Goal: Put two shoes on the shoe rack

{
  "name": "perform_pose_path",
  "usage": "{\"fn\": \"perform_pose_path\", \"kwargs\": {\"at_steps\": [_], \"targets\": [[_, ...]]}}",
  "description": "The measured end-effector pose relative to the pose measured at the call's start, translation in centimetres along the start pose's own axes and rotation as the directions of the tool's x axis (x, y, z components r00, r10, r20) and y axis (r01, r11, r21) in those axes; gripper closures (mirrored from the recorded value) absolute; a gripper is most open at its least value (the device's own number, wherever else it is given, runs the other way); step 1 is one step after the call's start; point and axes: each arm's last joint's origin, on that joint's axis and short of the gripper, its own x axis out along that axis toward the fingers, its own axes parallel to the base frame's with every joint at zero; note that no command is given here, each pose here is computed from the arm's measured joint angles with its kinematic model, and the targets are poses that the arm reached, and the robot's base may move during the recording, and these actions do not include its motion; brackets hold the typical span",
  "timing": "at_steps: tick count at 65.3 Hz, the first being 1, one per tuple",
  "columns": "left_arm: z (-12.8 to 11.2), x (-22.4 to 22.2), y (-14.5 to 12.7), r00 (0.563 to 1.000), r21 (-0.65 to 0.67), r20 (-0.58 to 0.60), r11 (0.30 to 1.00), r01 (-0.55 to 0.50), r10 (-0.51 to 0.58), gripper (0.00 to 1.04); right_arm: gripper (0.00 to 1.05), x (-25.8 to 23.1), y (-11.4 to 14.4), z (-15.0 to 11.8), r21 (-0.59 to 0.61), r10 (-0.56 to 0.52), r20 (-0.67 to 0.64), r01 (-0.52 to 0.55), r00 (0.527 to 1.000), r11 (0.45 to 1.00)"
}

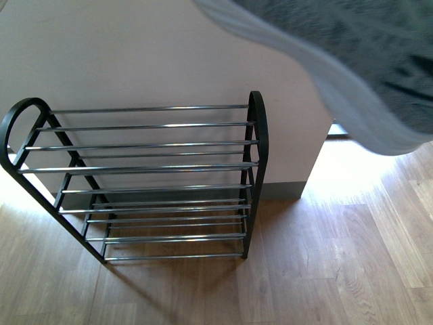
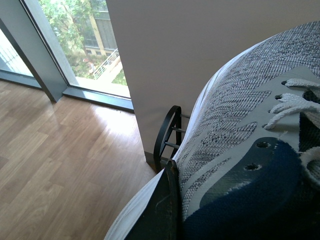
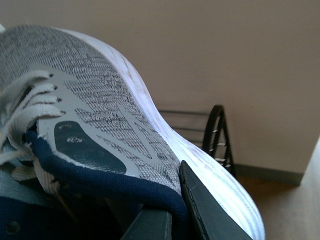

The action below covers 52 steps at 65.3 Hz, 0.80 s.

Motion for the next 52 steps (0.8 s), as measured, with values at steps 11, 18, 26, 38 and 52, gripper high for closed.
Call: {"fn": "perform_pose_path", "kwargs": {"at_steps": [11,18,26,38,52], "targets": [[0.0,0.0,0.0,1.0,0.0,0.001,1.0,-0.004,0.004,1.03,1.03,6.9,2.5,-1.2,0.119,-0.124,-0.125,0.139,0.984,0.983],[0.0,0.0,0.0,1.0,0.0,0.001,1.0,-0.003,0.003,1.03,1.03,11.2,3.7,-2.4,0.192,-0.201,-0.188,0.236,0.962,0.953],[0.0,0.0,0.0,1.0,0.0,0.0,1.0,-0.001,0.001,1.03,1.03,15.5,4.7,-3.4,0.239,-0.278,-0.233,0.332,0.932,0.912],[0.0,0.0,0.0,1.0,0.0,0.001,1.0,-0.003,0.003,1.03,1.03,21.3,4.7,-4.7,0.281,-0.406,-0.276,0.477,0.871,0.833],[0.0,0.0,0.0,1.0,0.0,0.001,1.0,-0.003,0.003,1.03,1.03,26.3,2.2,-5.3,0.324,-0.584,-0.245,0.633,0.774,0.703]]}}
